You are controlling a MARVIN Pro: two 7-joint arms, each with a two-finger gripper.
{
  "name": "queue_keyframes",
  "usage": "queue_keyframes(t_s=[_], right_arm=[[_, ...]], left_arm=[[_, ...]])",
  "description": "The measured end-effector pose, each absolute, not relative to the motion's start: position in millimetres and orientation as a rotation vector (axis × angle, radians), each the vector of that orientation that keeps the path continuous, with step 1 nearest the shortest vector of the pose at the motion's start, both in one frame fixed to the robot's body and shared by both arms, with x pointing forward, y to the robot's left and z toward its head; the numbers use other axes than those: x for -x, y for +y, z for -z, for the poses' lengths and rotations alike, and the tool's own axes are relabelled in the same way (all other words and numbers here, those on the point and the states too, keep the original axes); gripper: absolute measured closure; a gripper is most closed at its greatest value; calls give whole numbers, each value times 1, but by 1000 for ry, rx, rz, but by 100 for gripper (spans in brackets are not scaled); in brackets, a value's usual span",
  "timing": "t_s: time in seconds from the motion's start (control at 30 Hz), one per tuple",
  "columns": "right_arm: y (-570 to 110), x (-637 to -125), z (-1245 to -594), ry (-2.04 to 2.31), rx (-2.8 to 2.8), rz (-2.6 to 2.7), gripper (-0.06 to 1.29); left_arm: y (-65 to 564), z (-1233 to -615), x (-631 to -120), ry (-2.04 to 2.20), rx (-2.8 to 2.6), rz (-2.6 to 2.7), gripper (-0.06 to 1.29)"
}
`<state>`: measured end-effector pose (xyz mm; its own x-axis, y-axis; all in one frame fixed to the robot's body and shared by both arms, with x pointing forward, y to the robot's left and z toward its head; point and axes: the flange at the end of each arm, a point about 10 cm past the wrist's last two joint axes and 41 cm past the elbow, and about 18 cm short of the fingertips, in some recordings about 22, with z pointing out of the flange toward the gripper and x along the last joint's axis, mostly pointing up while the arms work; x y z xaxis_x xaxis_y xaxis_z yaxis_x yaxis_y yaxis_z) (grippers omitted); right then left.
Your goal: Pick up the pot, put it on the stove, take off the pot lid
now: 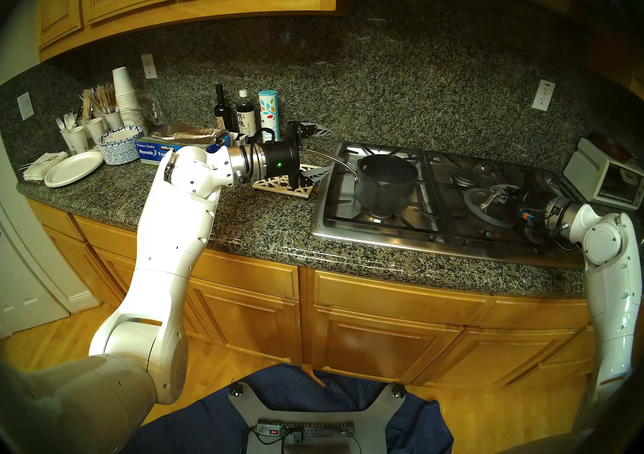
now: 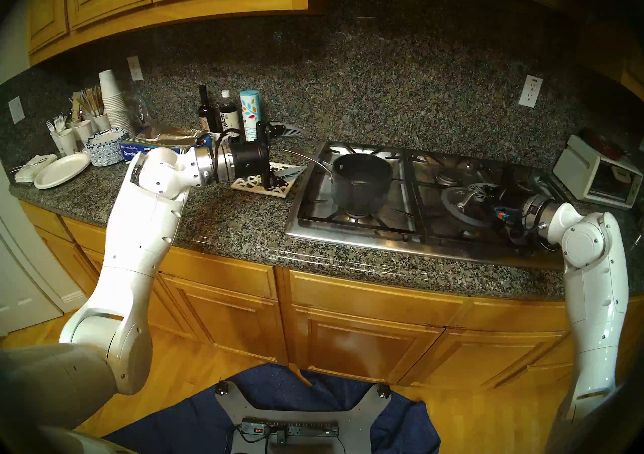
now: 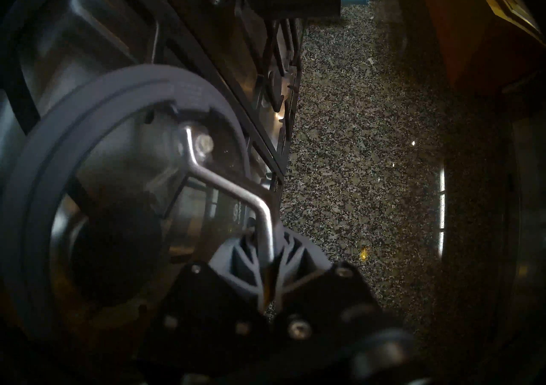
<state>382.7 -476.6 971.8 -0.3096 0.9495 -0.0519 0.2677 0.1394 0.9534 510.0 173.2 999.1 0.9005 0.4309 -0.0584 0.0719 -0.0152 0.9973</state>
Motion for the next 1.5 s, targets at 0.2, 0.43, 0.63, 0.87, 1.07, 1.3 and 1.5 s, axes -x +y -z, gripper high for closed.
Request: queue_keyframes(t_s=[0.2, 0.43, 0.63, 0.87, 1.07, 1.3, 1.5], right_arm=[[-484, -385, -970, 1695, -1185, -1203, 127], [-489, -388, -968, 1690, -1176, -1204, 127], [-491, -390, -966, 1679, -1167, -1212, 127], [-490, -390, -964, 1663, -1160, -1217, 127], [-488, -387, -962, 1654, -1166, -1216, 127], [-481, -382, -971, 1623, -1137, -1247, 103], [-478, -378, -973, 1620, -1136, -1253, 30]], left_arm=[[173, -999, -510, 403, -1573, -297, 0], [173, -999, -510, 403, -1573, -297, 0], [173, -999, -510, 403, -1573, -296, 0], [173, -999, -510, 404, -1572, -296, 0], [173, -999, -510, 404, -1572, -295, 0], [173, -999, -510, 404, -1572, -295, 0], [173, -999, -510, 404, -1572, -295, 0]])
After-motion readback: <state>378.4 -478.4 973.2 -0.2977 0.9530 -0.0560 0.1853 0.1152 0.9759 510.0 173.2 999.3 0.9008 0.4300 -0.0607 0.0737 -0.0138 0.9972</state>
